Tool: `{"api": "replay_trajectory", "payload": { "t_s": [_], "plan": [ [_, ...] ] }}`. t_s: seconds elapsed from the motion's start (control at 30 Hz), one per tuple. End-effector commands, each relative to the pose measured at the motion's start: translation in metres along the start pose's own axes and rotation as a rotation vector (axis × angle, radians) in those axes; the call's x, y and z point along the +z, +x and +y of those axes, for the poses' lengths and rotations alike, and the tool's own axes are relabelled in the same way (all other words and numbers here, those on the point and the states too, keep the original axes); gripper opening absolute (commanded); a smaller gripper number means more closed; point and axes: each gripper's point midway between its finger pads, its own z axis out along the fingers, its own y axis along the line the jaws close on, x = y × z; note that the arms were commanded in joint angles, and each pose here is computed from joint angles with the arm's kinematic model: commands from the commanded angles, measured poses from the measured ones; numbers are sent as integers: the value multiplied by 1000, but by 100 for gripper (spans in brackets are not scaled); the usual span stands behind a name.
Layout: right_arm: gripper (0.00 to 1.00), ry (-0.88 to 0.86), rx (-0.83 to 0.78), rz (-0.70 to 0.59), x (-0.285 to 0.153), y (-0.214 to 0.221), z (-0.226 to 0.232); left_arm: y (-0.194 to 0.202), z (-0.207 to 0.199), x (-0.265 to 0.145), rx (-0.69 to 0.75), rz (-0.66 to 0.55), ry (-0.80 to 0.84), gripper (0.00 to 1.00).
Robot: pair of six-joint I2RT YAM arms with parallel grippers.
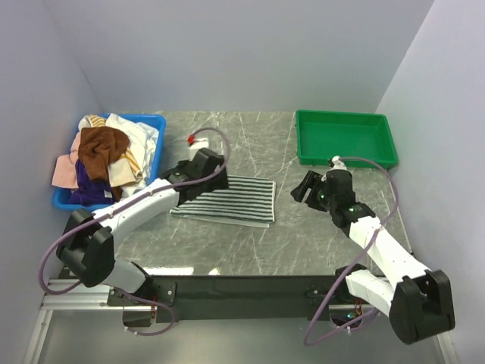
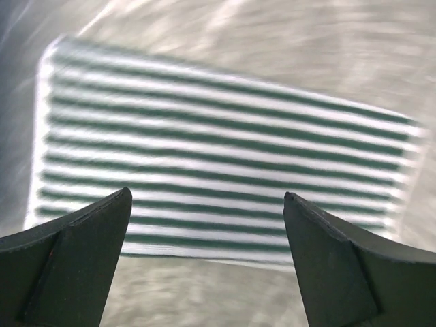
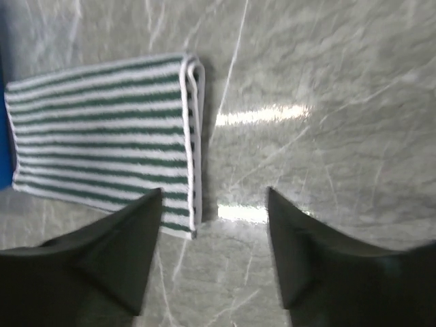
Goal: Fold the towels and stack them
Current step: Neatly place the folded towel into the bin
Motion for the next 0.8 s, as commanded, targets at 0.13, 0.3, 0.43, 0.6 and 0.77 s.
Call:
{"api": "replay_trajectory", "payload": {
  "t_s": [0.13,0.3,0.43,0.6,0.77],
  "plan": [
    [93,139,-66,-107,-25,-25,-22,20,-91,-25,314,7,164,99],
    [96,193,-47,-113,-25,-17,-38,65,-155,-27,531,32,229,96],
    [96,224,-35,-106,-24,-10,-49,110,-186,-17,709,48,223,90],
    [95,220,-17,-109,-24,-8,-53,129,-198,1,785,59,208,88],
    [95,193,-2,-91,-20,-2,-51,142,-194,21,823,77,163,85]
  ]
}}
